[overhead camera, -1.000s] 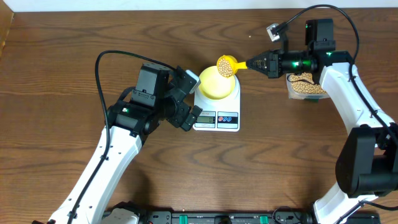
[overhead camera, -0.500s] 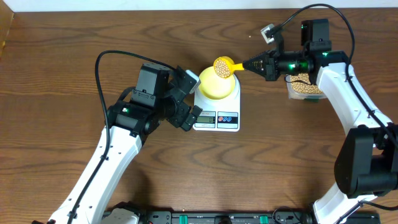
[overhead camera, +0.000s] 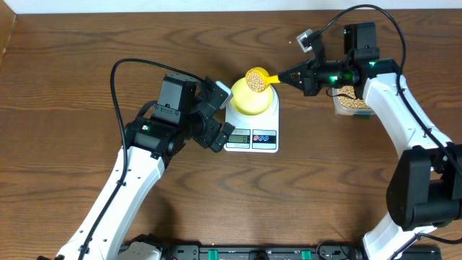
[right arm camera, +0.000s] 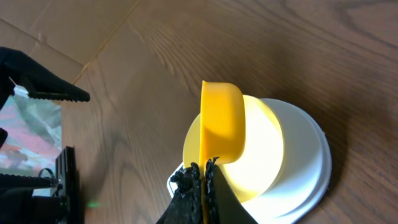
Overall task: Scoop item into bowl and weigh 50g on scale
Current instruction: 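Tilt the scoop with the right gripper to pour soybeans into the bowl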
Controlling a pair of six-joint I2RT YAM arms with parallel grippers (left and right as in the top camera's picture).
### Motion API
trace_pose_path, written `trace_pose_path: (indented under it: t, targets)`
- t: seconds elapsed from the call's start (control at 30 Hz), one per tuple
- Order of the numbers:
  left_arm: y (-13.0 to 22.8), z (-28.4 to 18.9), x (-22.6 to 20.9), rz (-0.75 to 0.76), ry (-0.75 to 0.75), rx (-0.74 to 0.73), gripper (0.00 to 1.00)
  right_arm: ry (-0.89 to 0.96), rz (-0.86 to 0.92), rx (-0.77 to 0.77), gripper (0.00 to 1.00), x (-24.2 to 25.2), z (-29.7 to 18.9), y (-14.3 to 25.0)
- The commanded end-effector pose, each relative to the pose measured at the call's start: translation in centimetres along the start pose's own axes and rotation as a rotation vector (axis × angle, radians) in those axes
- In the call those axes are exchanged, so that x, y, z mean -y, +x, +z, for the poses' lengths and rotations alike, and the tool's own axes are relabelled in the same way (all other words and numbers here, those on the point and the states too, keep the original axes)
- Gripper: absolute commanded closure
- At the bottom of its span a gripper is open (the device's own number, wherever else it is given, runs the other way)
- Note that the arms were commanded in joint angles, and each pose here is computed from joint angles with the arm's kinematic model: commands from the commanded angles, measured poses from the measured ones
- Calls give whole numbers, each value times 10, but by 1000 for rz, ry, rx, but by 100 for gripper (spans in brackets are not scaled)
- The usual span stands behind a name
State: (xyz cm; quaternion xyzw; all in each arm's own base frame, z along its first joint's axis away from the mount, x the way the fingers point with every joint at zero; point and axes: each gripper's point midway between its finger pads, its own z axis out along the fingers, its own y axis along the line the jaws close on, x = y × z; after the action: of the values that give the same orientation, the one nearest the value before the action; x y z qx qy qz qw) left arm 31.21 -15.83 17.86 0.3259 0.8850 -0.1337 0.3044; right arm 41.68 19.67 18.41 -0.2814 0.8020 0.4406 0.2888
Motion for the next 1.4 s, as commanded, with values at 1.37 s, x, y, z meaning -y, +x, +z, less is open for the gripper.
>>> trace_pose_path:
  t: [1.37]
  targets:
    - [0, -2, 1, 0, 8, 6, 1, -25, -611, -11, 99, -6, 9, 5]
